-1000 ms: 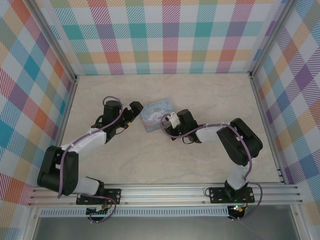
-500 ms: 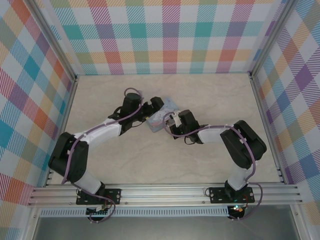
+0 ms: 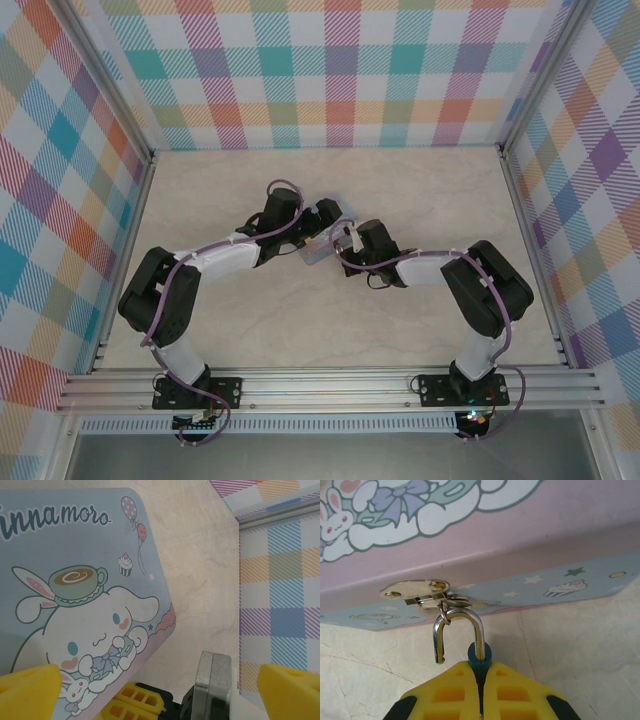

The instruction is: Unlock a padlock with a key

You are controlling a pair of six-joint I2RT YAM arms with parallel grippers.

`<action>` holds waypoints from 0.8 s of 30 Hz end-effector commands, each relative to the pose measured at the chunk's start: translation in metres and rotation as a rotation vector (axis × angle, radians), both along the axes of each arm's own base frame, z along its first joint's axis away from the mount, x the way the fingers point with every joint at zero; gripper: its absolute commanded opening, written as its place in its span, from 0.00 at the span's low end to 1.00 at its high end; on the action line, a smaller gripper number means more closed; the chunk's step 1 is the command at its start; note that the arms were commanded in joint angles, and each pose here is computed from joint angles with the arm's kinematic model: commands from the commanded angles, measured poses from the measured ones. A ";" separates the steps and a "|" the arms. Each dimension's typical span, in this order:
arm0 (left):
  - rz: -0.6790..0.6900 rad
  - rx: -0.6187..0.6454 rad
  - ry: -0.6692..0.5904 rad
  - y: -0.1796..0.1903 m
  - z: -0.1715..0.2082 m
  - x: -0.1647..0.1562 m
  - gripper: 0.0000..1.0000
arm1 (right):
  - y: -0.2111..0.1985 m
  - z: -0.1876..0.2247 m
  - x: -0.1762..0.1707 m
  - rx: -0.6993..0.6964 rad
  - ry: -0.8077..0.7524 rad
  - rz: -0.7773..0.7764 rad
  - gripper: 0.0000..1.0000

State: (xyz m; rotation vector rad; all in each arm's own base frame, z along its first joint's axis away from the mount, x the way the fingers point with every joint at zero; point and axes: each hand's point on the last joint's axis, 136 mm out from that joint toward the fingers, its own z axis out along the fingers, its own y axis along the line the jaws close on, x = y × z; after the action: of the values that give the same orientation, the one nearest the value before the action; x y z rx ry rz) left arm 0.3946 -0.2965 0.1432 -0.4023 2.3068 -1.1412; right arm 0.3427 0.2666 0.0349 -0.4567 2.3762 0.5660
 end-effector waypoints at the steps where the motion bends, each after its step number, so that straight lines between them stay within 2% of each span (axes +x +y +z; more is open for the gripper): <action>1: 0.037 -0.011 0.069 0.003 -0.025 -0.009 1.00 | -0.009 0.004 -0.002 0.008 0.048 -0.066 0.00; 8: 0.066 -0.032 0.104 0.000 -0.038 -0.024 1.00 | -0.012 0.008 0.002 0.037 0.068 -0.116 0.00; 15: 0.081 -0.033 0.131 0.000 -0.049 -0.037 1.00 | -0.019 0.014 0.014 0.225 0.154 -0.218 0.00; 24: 0.069 -0.042 0.157 -0.008 -0.056 -0.046 1.00 | -0.018 0.016 0.024 0.272 0.178 -0.250 0.00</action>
State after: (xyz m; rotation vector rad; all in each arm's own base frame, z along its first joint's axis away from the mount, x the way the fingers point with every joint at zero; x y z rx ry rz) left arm 0.3797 -0.3105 0.1488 -0.5105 2.1680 -1.2866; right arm 0.3531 0.2499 0.0429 -0.0541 2.4648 0.7911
